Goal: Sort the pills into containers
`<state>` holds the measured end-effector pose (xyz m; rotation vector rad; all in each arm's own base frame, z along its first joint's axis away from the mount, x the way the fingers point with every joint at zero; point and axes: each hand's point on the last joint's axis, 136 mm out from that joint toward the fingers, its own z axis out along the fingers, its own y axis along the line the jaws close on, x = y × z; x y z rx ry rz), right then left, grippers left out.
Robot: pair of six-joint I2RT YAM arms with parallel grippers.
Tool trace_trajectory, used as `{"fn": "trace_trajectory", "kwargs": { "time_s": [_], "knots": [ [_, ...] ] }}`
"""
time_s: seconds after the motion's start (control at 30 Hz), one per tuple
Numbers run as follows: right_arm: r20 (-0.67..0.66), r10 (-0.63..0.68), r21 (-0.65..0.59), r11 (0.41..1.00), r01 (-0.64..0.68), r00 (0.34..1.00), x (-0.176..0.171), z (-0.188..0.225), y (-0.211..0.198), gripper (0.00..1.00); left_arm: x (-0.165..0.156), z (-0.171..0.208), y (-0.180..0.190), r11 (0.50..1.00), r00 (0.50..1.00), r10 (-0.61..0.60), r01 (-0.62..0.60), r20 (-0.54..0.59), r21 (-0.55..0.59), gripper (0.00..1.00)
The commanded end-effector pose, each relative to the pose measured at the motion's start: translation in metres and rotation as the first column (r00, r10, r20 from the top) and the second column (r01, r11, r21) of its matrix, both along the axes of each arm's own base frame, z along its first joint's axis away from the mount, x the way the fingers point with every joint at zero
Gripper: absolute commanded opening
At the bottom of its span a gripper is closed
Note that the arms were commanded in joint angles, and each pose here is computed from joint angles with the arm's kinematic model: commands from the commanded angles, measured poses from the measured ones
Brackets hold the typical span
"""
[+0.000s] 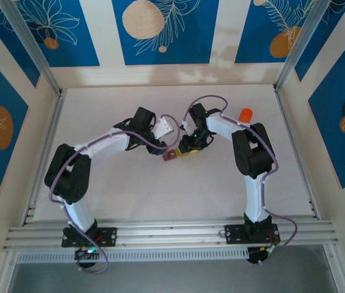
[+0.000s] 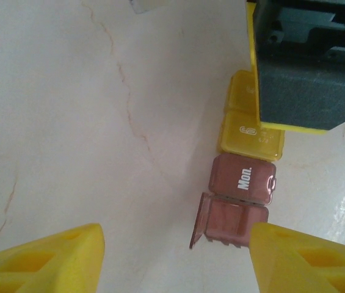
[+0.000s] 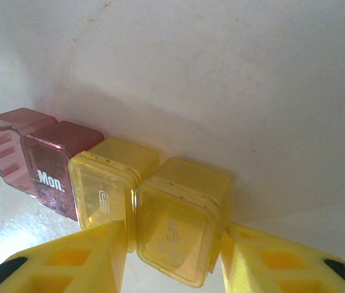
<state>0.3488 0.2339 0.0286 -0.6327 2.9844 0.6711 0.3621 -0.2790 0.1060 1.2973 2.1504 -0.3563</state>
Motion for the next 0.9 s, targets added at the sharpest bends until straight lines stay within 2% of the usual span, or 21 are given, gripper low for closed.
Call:
{"fn": "trace_trajectory", "kwargs": {
  "time_s": [0.0,0.27,0.87],
  "knots": [
    [-0.094,0.009,-0.203,0.979,-0.028,0.996,-0.024,-0.05,-0.033,0.43,-0.007,-0.004,-0.012,0.999,0.999,-0.036,0.036,-0.034,-0.001,0.65],
    [-0.094,0.012,-0.201,0.979,-0.031,0.996,-0.024,-0.05,-0.032,0.43,0.014,-0.014,-0.003,0.996,0.997,0.07,-0.068,-0.022,0.062,0.64],
    [-0.095,0.018,-0.202,0.979,-0.037,0.995,-0.025,-0.05,-0.031,0.43,0.031,-0.055,0.024,0.96,0.981,0.186,-0.169,-0.056,0.223,0.64]
  ]
}}
